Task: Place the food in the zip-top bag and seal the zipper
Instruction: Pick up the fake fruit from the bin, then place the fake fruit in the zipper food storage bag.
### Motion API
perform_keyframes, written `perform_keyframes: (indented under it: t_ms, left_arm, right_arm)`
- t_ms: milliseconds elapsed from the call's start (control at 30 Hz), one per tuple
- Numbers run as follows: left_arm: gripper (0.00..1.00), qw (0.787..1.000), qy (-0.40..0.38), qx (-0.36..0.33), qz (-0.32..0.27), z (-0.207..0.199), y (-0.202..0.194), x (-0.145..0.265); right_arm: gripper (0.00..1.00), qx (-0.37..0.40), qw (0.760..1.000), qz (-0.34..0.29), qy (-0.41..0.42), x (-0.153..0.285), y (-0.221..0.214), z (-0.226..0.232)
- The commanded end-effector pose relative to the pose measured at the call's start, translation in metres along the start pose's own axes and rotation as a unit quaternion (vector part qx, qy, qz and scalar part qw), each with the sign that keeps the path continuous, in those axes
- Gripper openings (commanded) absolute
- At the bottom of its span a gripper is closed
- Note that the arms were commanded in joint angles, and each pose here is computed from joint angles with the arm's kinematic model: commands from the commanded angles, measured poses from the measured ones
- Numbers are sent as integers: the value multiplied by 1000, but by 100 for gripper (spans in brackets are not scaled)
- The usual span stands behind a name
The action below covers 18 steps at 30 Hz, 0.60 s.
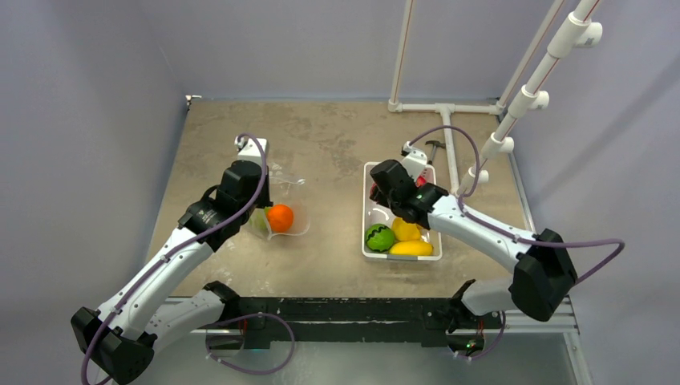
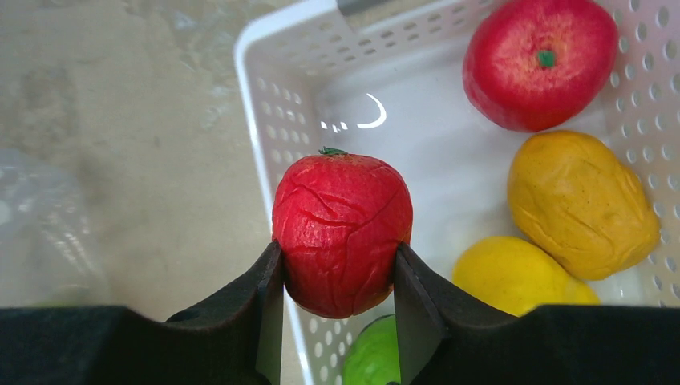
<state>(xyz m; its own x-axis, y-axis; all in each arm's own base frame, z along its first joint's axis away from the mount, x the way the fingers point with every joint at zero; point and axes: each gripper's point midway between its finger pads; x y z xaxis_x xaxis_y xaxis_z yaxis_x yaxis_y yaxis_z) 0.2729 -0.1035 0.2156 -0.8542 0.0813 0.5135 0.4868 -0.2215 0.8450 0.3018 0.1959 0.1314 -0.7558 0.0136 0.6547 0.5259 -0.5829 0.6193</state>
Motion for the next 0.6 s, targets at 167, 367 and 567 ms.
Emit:
perform_keyframes:
  t_ms: [167, 367, 567]
  left_arm:
    - [0, 1000, -2, 6, -20, 0, 10, 1]
    - [0, 1000, -2, 6, -20, 0, 10, 1]
    - [0, 1000, -1, 6, -20, 0, 10, 1]
  right_arm:
    - [0, 3, 988, -25, 150, 57, 46, 62]
    - [0, 22, 974, -7, 226, 90, 37, 93]
    - [0, 56, 953, 25, 296, 131, 0, 132]
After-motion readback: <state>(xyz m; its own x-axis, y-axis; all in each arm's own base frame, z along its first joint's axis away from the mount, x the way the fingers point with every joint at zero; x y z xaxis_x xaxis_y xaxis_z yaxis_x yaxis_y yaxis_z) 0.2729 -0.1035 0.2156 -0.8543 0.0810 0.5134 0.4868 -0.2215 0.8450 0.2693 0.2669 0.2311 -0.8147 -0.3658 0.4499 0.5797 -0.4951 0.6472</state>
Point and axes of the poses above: each gripper's point midway between its finger pads, its own x axis back along the fingers, its own z axis along the line the jaws close on, y = z × x, and after that the axes turned 12 degrees about -x, right-handed
